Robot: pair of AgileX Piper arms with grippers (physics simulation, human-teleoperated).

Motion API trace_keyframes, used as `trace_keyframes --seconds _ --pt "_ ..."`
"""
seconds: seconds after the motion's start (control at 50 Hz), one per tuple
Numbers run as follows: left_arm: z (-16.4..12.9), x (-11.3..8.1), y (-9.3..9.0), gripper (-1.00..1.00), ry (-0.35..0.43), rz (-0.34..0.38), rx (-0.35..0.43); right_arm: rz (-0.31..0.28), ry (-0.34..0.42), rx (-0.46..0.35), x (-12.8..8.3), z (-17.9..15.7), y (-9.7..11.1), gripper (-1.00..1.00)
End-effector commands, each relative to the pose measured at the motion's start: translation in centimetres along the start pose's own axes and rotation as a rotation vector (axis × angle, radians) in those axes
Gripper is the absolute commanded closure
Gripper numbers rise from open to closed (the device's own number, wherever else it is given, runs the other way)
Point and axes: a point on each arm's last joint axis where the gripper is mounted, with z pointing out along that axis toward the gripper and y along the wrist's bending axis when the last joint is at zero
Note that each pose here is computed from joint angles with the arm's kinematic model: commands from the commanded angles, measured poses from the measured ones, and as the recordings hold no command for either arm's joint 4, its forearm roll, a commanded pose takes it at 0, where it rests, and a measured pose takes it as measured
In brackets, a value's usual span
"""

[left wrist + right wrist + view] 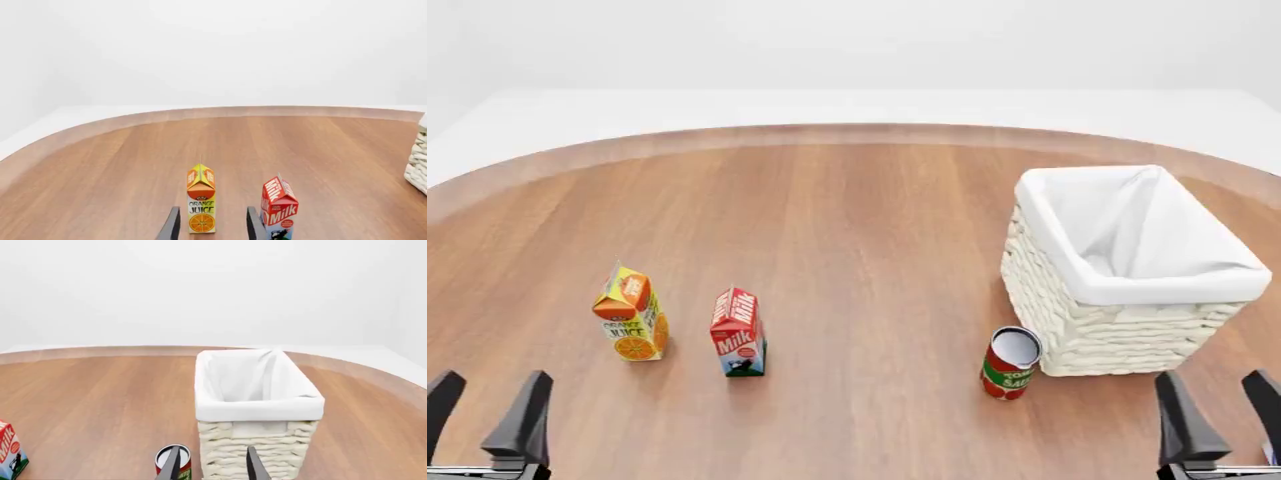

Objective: Pick the milk and place it in the basket.

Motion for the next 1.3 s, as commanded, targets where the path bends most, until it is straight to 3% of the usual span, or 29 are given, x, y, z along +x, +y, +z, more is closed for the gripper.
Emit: trace_keyframes --seconds 0.02,0.46,1.3 --pt "0.0 0.0 0.0 -1.00 0.000 0.000 0.000 -0.004 0.005 -0.008 -0.1 0.0 0.0 -1.00" --pt "0.0 0.0 0.0 -1.00 0.000 0.000 0.000 -0.002 0.000 -0.023 -0.8 0.1 0.1 -1.00" --pt "0.0 0.0 0.0 -1.00 0.000 0.000 0.000 -0.037 -0.022 -0.212 -5.5 3.4 1.9 -1.00"
